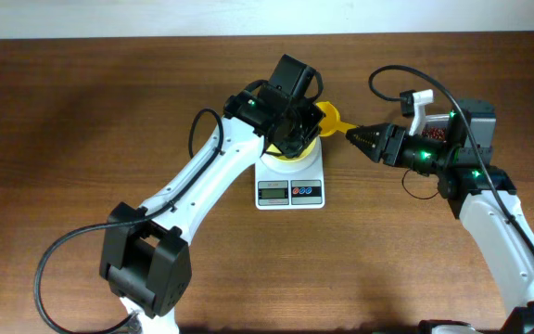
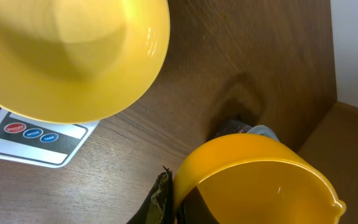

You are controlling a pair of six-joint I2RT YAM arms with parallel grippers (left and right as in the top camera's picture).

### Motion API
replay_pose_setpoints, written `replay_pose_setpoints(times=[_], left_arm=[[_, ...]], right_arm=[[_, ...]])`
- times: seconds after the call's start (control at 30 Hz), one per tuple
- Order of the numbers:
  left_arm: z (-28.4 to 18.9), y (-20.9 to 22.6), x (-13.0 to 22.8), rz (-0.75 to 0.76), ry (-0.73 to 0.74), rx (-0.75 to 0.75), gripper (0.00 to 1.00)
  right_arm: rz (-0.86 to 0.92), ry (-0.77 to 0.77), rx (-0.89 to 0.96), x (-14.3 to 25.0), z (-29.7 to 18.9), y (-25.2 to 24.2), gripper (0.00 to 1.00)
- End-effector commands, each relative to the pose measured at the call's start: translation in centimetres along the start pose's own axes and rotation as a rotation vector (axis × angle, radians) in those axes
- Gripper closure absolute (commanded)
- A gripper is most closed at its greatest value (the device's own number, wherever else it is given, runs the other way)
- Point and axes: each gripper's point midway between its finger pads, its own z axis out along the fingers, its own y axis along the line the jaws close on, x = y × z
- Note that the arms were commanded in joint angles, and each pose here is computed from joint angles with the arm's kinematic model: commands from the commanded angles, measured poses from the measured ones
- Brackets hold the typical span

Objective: Scoop item into bowl and weigh 50g on scale
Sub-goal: 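Move the right gripper to the scoop cup and grasp its rim, then open the left gripper, releasing the scoop to the right gripper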

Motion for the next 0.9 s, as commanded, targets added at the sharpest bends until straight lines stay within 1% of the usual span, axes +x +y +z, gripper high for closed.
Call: replay_pose_setpoints(times=[0.0,0.03,0.27,0.4,0.63,0.87], left_arm=[[-1.6,-1.5,0.5,0.001,0.007,0.051,1.0],[-1.6,-1.5,0.5,0.001,0.007,0.05,1.0],[-1.6,-1.3,0.5,-0.001,0.008,0.043,1.0],[-1.6,-1.3,0.5,-0.001,0.008,0.043,1.0],[-1.6,-1.4,0.6,0.001,0.009,0.044,1.0],[-1.3,-2.2,2.2,0.026,0.024,0.066,1.0]], right_arm=[[-0.022,-0.005,0.001,-0.4,0.1,0.3,0.52],[-0.022,-0.009,0.008,-0.4,0.1,0.2,0.54],[-0.055,-0.04,0.016,-1.2,0.1,0.2,0.56],[-0.063,-0.045,0.013,-1.4,0.1,0.3,0.6],[-0.063,-0.044,0.011,-1.4,0.1,0.3,0.6],[-0.061,-0.042,0.011,-1.3,0.1,0.3,0.6]])
